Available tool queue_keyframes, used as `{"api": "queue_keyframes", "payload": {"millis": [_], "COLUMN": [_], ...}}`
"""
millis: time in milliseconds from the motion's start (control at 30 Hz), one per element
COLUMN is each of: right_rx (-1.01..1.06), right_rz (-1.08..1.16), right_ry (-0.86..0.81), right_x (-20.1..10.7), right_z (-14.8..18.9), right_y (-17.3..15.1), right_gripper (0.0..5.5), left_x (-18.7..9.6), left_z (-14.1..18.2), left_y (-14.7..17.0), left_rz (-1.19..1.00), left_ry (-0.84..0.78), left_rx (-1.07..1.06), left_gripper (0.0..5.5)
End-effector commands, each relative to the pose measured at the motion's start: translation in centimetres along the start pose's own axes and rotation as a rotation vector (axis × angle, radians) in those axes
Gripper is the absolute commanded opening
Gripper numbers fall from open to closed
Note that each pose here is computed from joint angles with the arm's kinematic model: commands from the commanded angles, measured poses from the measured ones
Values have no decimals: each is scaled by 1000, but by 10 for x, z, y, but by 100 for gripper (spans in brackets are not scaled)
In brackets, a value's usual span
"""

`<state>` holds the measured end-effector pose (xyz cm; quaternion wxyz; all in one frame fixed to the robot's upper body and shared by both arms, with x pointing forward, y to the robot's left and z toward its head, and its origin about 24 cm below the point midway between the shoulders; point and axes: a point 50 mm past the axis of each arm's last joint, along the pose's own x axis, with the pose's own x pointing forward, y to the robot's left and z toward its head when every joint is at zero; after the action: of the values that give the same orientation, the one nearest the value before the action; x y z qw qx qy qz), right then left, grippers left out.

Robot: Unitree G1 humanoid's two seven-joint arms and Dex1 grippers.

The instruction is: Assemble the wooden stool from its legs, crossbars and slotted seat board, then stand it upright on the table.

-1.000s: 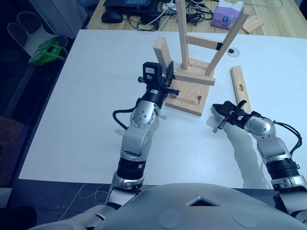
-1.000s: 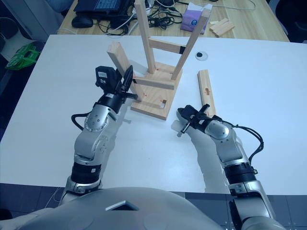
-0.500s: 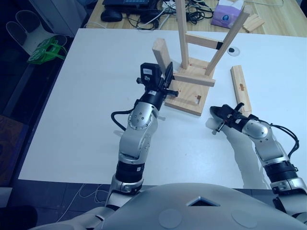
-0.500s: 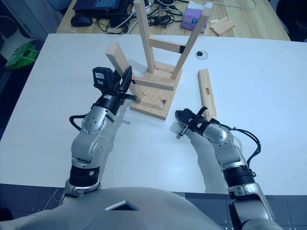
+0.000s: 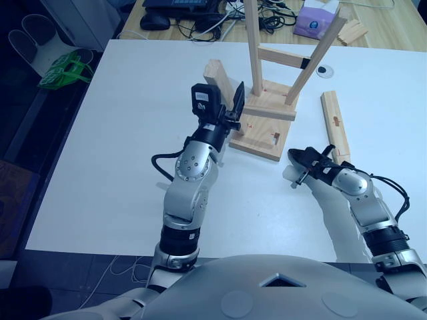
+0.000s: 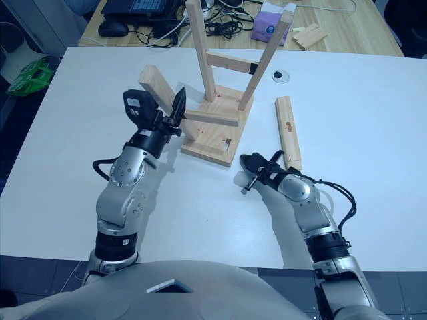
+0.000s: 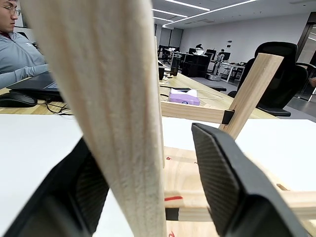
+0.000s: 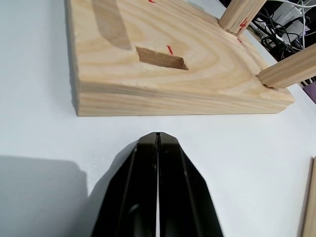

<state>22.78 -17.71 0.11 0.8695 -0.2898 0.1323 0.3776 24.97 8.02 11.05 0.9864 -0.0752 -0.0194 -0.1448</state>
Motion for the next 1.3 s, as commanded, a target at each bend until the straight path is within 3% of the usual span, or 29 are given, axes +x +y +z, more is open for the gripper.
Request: {"api": "queue_keyframes", "payload": {"millis": [33, 367, 533, 667, 767, 900, 1300], "right_rx": [25, 11, -11, 4, 128, 197, 462], "right_rz": [40, 34, -22, -73, -226, -347, -532], "right_ry": [65, 62, 36, 36, 36, 68, 96], "right_x": [-1, 0, -6, -31, -57, -70, -45], "right_z": [-12, -11, -9, -8, 2, 2, -18], "right_y": [11, 5, -6, -22, -59, -81, -72], "right_gripper": [0, 0, 0, 0, 32, 32, 224], "left_x": [3, 6, -3, -1, -7, -8, -1], "left_z": [20, 88, 100, 78, 63, 62, 56], "left_y": [-1, 7, 31, 82, 121, 121, 109], "left_rz": [12, 112, 201, 500, 636, 630, 567], "left_ry": [-96, -400, -480, -334, -237, -252, -235], "left_rx": [39, 170, 207, 287, 249, 246, 206], "left_gripper": [327, 466, 466, 466, 469, 469, 469]}}
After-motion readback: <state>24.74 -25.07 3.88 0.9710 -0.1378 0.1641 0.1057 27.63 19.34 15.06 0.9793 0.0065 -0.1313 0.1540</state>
